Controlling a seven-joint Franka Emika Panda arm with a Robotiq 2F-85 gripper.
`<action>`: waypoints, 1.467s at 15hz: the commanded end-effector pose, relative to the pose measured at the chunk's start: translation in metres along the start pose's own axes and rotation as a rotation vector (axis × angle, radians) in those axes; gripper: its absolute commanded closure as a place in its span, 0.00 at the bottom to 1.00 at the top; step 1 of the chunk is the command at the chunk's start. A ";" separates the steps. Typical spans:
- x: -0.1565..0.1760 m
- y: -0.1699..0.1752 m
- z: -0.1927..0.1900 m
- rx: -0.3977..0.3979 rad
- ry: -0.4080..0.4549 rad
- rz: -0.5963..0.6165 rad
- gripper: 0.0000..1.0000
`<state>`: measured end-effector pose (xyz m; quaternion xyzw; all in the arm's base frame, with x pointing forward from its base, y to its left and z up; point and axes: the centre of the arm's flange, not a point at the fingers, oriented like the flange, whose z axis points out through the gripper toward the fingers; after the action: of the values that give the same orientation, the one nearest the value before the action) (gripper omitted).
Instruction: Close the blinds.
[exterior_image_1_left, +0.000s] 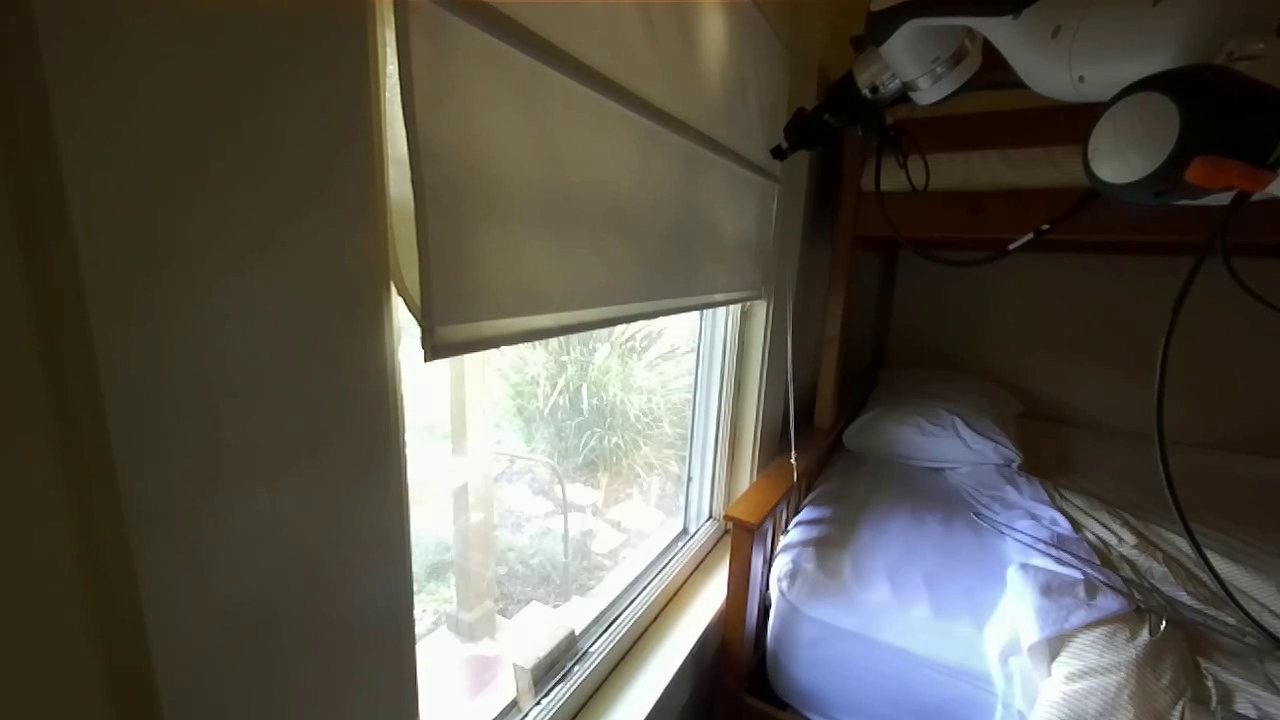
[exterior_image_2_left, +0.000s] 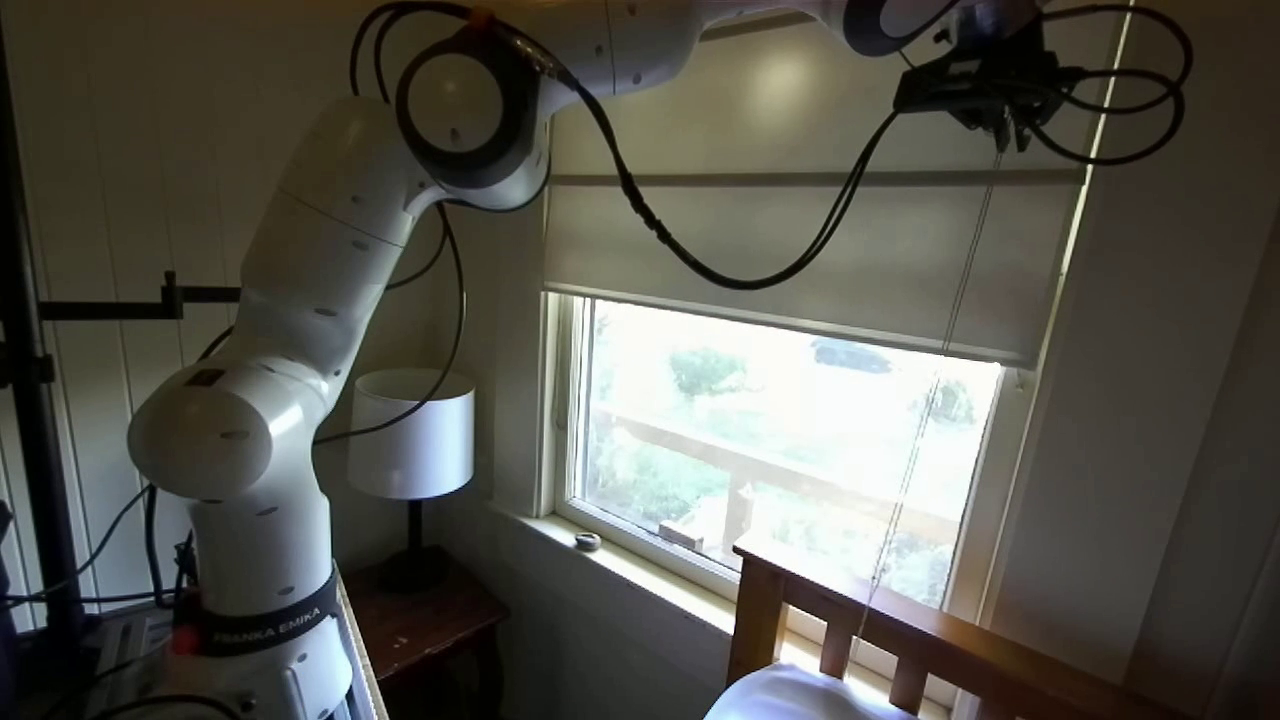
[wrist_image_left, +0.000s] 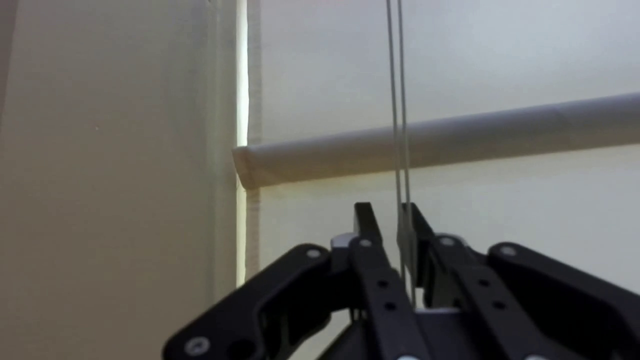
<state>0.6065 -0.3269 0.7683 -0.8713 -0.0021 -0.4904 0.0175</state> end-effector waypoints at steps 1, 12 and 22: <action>0.006 -0.001 -0.004 -0.010 -0.014 0.028 1.00; 0.001 -0.072 -0.071 0.024 -0.047 0.025 1.00; -0.034 -0.181 -0.113 0.217 -0.101 -0.009 1.00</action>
<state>0.5268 -0.1933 0.8261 -0.8860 -0.0462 -0.4525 0.0906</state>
